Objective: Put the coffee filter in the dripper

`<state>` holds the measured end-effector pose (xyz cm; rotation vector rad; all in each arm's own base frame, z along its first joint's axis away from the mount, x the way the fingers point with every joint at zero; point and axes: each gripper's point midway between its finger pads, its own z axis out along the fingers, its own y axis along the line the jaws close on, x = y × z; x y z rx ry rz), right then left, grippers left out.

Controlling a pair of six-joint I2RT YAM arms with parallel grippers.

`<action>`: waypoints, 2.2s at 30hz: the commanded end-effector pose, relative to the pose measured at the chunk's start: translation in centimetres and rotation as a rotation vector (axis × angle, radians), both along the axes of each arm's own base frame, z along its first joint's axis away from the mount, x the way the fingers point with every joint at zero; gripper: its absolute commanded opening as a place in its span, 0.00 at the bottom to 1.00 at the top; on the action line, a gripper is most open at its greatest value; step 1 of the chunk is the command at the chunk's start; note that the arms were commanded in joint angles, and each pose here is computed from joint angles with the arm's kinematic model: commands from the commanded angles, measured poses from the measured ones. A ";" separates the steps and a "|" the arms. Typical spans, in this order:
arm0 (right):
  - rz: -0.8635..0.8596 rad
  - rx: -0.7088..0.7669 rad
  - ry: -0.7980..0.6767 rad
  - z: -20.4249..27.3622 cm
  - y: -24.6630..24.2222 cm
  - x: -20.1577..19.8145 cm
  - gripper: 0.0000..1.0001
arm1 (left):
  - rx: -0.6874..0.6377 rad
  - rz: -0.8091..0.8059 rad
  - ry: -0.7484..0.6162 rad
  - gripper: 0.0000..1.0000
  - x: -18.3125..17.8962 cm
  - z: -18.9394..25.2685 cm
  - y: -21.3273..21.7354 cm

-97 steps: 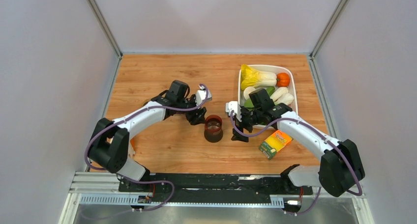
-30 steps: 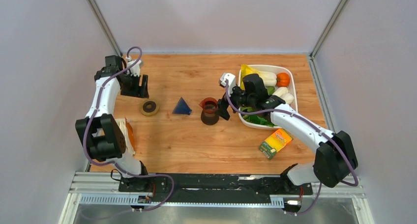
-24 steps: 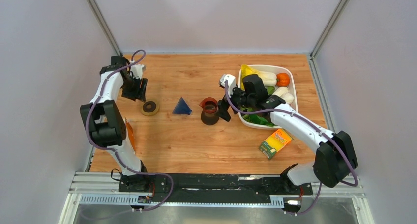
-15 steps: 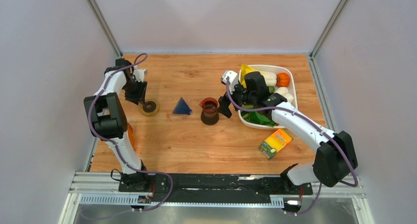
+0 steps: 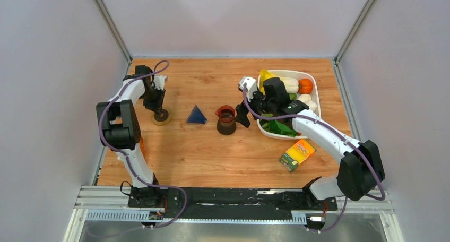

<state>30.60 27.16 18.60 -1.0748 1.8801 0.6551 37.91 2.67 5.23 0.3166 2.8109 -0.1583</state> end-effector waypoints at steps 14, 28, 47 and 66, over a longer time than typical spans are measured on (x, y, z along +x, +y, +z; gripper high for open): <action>-0.008 0.008 -0.042 1.2 0.2 1.1 1.00 | 0.018 -0.026 -0.018 0.20 0.2 -1.3 -0.4; -0.002 0.013 -0.039 1.3 0.4 1.3 1.00 | -0.029 -0.048 0.046 0.27 -0.5 -3.0 -1.8; 0.101 0.094 -0.009 2.9 3.0 1.3 1.00 | -0.321 -0.090 -0.111 0.37 -2.2 7.3 -4.6; 0.113 0.629 0.467 10.8 14.6 3.9 1.00 | -0.611 -0.162 -0.351 0.37 -3.3 18.8 -10.9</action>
